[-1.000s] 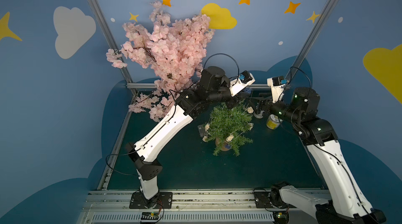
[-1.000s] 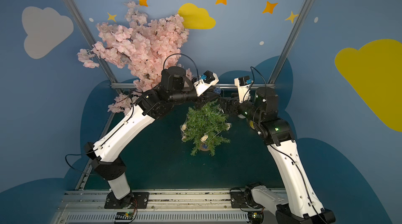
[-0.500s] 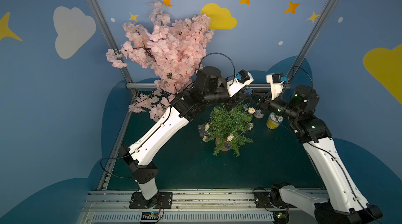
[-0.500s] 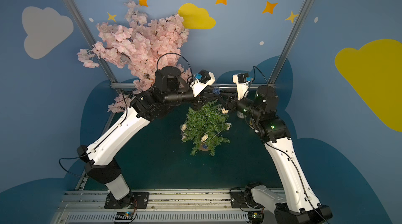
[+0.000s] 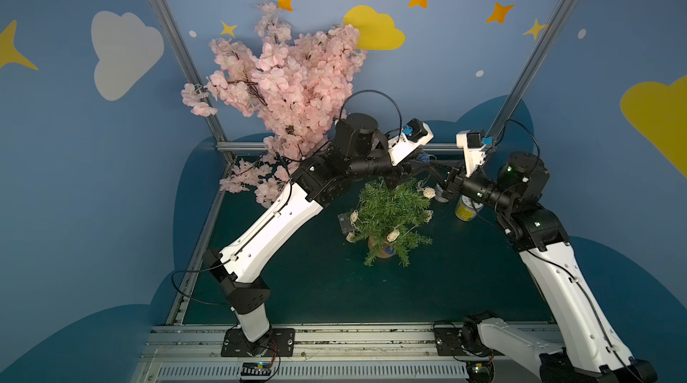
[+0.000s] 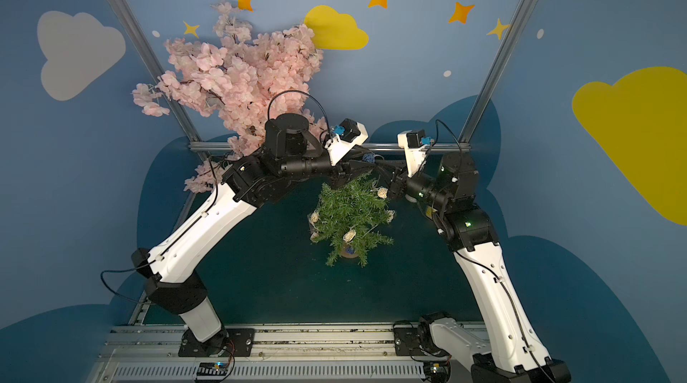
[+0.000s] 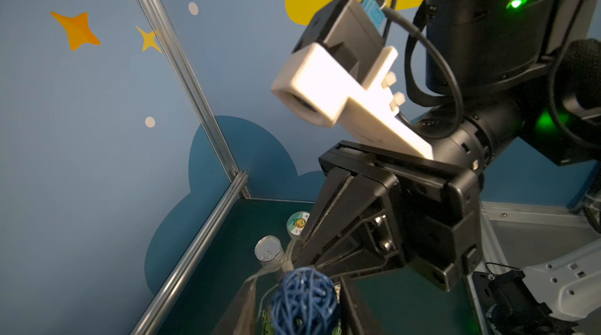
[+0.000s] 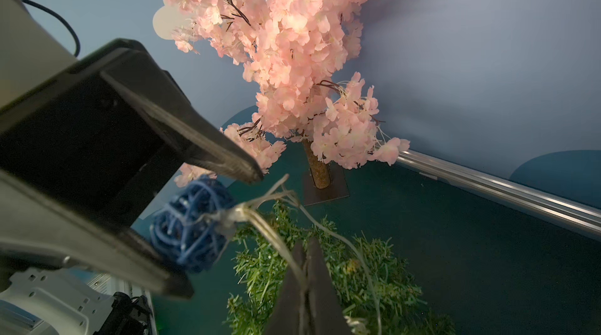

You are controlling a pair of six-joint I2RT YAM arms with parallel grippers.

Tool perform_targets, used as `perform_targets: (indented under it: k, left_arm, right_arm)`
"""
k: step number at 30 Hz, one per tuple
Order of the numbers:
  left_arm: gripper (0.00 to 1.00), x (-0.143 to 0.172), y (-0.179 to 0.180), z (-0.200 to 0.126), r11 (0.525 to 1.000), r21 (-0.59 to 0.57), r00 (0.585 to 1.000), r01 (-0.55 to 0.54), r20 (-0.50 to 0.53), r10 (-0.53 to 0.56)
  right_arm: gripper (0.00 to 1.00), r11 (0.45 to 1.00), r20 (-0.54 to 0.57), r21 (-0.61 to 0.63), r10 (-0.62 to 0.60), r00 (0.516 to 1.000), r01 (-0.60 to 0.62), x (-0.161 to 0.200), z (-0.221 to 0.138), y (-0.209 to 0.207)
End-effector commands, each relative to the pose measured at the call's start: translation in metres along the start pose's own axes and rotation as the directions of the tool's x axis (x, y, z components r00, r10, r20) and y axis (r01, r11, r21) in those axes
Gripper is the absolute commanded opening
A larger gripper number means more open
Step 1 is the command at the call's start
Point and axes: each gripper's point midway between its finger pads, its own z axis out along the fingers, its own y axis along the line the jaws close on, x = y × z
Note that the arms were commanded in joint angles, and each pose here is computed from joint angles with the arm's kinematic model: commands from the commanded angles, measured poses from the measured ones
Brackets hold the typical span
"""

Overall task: Remove string lights from the small christmas tree
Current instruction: Remove the light string from the Christmas tree.

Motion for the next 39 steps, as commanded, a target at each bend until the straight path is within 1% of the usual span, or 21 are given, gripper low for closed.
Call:
perform_targets:
  k: [1,5,6,7,13,16,19,26,28,33,35,39]
  left_arm:
    - [0.63,0.0,0.004,-0.004,1.0,-0.027,1.0,-0.004,-0.014,0.004]
    - [0.92,0.005,0.009,-0.006,0.998,-0.063,0.999,-0.015,-0.045,0.013]
    - [0.98,0.008,0.013,-0.007,0.995,-0.094,0.998,-0.021,-0.059,0.015]
    - [1.0,0.009,0.017,-0.008,0.992,-0.12,0.998,-0.025,-0.066,0.017]
    - [1.0,0.01,0.039,-0.025,0.962,-0.269,0.996,-0.053,-0.087,0.031]
    - [1.0,0.003,0.042,-0.038,0.95,-0.311,0.998,-0.037,-0.064,0.018]
    - [1.0,0.0,0.045,-0.053,0.936,-0.352,0.999,-0.013,-0.052,-0.006]
    - [1.0,0.01,0.045,-0.088,0.898,-0.438,0.995,0.047,-0.055,-0.079]
    - [1.0,0.018,0.045,-0.097,0.88,-0.471,0.993,0.066,-0.054,-0.103]
    - [1.0,0.047,0.04,-0.113,0.852,-0.512,0.984,0.108,-0.069,-0.166]
    - [1.0,0.062,0.035,-0.113,0.851,-0.508,0.976,0.132,-0.082,-0.2]
    - [1.0,0.085,0.022,-0.106,0.857,-0.483,0.961,0.18,-0.101,-0.258]
  right_arm:
    - [0.0,0.999,0.009,0.028,-0.023,1.0,0.023,-0.004,-0.009,0.001]
    - [0.0,0.998,0.0,0.066,-0.022,1.0,0.022,-0.002,-0.016,-0.001]
    - [0.0,0.997,-0.002,0.078,-0.018,1.0,0.018,-0.001,-0.017,-0.003]
    - [0.0,0.996,-0.006,0.086,-0.014,1.0,0.015,-0.001,-0.018,-0.004]
    - [0.0,0.994,-0.028,0.108,0.006,1.0,-0.003,0.005,-0.023,-0.005]
    - [0.0,0.992,-0.037,0.123,0.006,0.999,-0.001,0.009,-0.026,-0.006]
    - [0.0,0.985,-0.062,0.171,0.005,0.998,0.006,0.015,-0.03,-0.013]
    - [0.0,0.971,-0.083,0.238,0.025,0.996,-0.004,0.022,-0.041,-0.02]
    - [0.0,0.965,-0.093,0.262,0.032,0.995,-0.007,0.025,-0.044,-0.024]
    - [0.0,0.946,-0.128,0.324,0.059,0.99,-0.015,0.037,-0.048,-0.036]
    - [0.0,0.944,-0.138,0.33,0.072,0.988,-0.022,0.042,-0.049,-0.037]
    - [0.0,0.947,-0.112,0.32,0.066,0.992,-0.027,0.037,-0.056,-0.029]
